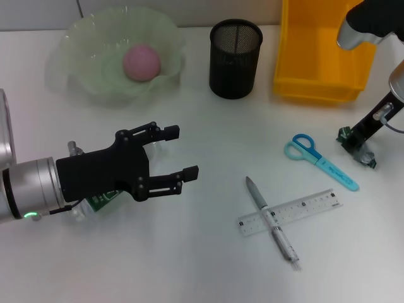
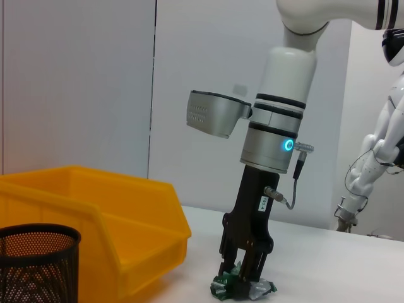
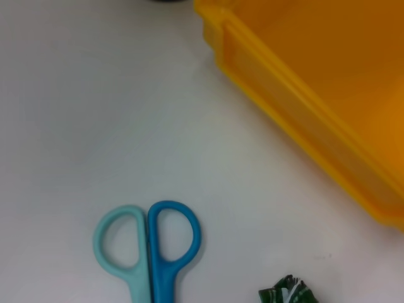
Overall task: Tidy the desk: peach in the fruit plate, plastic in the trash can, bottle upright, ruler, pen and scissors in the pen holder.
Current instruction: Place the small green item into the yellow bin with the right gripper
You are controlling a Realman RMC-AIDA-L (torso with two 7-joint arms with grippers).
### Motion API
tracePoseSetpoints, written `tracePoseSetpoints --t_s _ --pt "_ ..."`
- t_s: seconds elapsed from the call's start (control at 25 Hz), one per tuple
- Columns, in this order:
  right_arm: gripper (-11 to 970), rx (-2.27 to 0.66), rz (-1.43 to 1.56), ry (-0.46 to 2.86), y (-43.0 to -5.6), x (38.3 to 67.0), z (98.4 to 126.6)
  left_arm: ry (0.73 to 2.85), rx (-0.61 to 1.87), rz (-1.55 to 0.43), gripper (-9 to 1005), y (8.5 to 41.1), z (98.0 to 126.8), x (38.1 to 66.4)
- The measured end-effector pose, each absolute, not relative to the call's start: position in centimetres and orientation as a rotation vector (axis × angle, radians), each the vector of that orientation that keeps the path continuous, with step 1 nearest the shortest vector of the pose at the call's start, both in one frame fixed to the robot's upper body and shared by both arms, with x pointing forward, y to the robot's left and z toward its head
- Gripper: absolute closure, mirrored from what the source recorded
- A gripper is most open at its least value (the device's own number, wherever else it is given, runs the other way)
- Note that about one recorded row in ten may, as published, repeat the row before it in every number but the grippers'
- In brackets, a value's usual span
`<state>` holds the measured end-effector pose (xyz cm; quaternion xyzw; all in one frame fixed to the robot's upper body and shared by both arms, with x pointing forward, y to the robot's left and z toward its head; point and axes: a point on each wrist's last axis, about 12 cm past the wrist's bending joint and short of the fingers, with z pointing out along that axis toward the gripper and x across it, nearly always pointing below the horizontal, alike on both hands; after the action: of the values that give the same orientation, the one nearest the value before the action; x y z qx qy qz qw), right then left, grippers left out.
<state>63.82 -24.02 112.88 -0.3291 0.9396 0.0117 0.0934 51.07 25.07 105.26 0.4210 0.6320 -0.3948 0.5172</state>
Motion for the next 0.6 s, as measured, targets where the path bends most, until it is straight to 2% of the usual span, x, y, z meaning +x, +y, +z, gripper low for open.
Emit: tracePoseSetpoints --t_s 0.24,0.44,0.6 --pt "472 -0.977 0.032 2.789 -24.08 63.77 112.83 1.516 1.012 -0.947 164 25.06 105.29 51.11" --pt "611 -0.984 0.031 2.786 -24.10 63.77 112.84 1.515 1.012 -0.948 164 25.05 105.30 51.11" --pt "629 -0.985 0.031 2.785 -24.10 63.78 112.85 1.514 1.013 -0.948 164 25.02 105.34 51.15"
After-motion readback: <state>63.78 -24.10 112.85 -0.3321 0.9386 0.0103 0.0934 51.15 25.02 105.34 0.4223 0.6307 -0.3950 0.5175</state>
